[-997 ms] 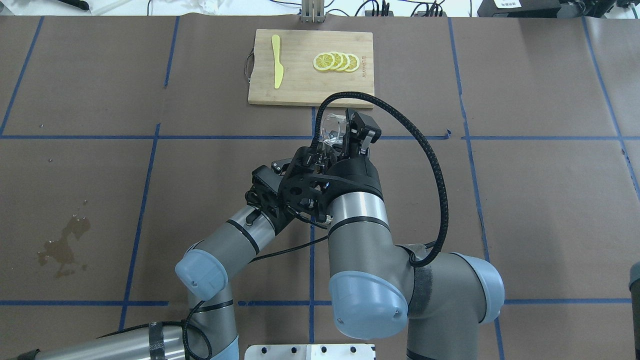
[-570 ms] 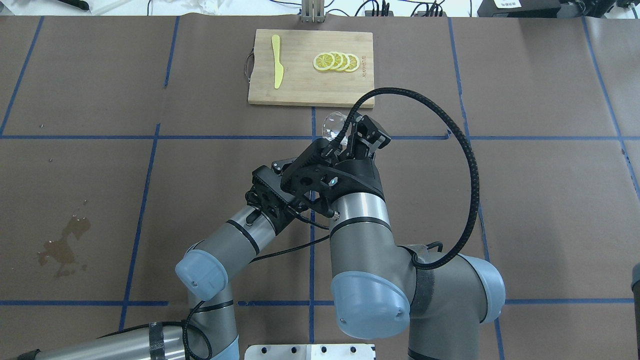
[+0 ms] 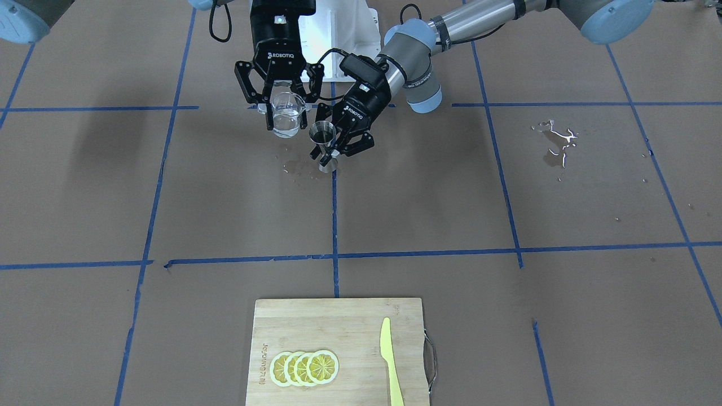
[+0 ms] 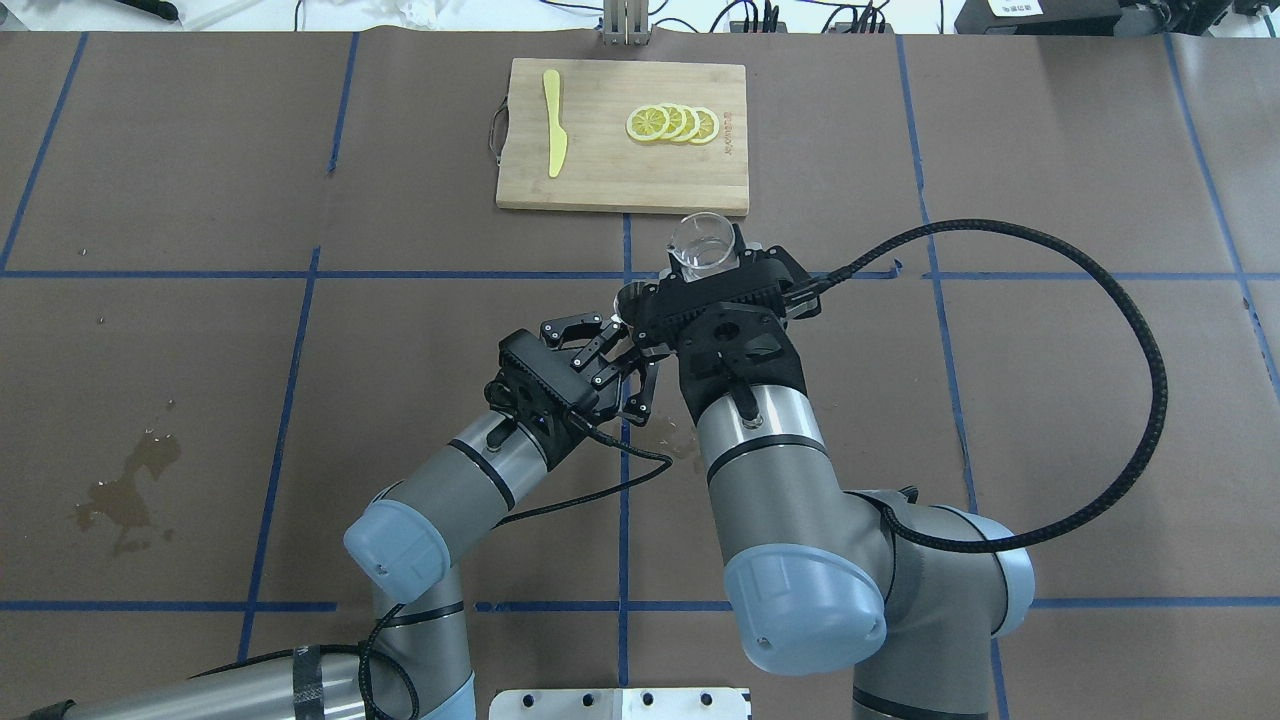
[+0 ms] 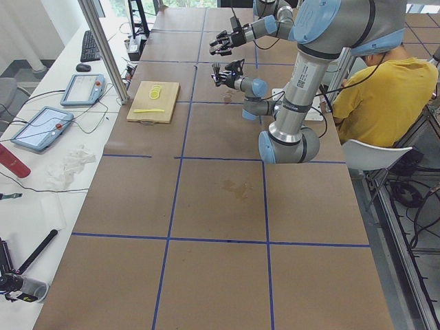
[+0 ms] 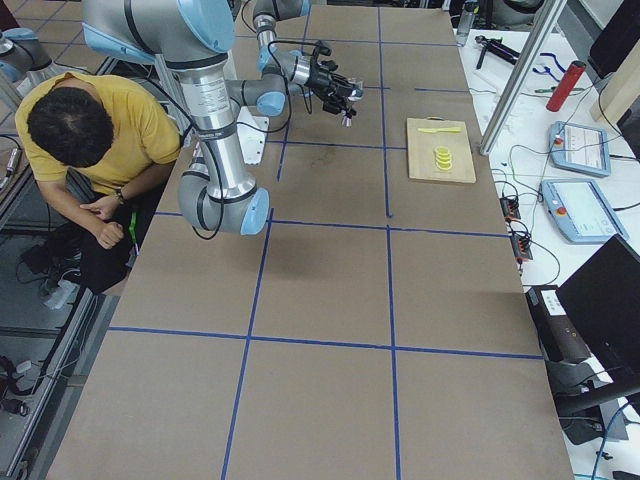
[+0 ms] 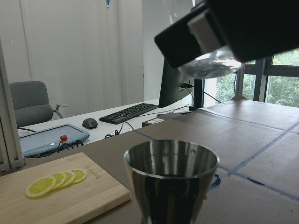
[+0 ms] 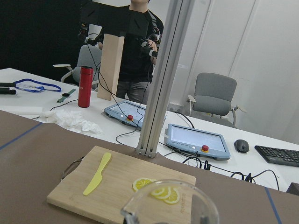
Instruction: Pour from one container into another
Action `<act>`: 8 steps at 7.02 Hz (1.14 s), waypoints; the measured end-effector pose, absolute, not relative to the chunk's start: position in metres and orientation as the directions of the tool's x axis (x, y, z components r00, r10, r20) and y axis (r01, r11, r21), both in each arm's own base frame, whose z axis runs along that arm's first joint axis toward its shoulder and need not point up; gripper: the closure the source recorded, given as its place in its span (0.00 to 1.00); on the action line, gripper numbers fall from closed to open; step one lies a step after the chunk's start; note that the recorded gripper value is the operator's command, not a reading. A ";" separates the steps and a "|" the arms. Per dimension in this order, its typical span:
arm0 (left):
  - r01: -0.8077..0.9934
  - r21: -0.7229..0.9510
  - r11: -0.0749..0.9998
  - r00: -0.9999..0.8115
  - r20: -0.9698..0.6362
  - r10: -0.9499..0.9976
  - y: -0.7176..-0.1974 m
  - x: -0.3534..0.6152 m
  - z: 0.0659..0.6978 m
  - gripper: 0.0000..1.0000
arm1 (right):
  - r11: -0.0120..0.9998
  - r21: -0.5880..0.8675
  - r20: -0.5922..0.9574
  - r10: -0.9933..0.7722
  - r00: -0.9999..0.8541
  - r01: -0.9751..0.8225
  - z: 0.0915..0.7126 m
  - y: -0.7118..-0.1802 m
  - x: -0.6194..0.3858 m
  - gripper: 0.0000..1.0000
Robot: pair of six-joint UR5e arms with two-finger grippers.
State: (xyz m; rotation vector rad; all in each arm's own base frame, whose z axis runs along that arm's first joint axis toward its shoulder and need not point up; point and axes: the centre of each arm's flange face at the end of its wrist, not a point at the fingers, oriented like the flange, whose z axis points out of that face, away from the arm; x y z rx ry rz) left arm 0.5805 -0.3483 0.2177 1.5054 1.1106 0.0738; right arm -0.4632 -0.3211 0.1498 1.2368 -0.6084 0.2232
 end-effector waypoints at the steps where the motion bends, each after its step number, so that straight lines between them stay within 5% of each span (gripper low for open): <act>1: 0.585 0.795 0.157 0.544 -0.529 0.651 -0.348 0.575 0.220 1.00 | 0.346 0.767 0.610 -0.129 0.782 -0.541 0.164 -0.321 -0.454 1.00; 8: 0.603 0.783 0.150 0.625 -0.581 0.521 -0.341 0.460 0.334 1.00 | 0.403 0.630 0.748 -0.082 0.659 -0.664 0.308 -0.312 -0.397 1.00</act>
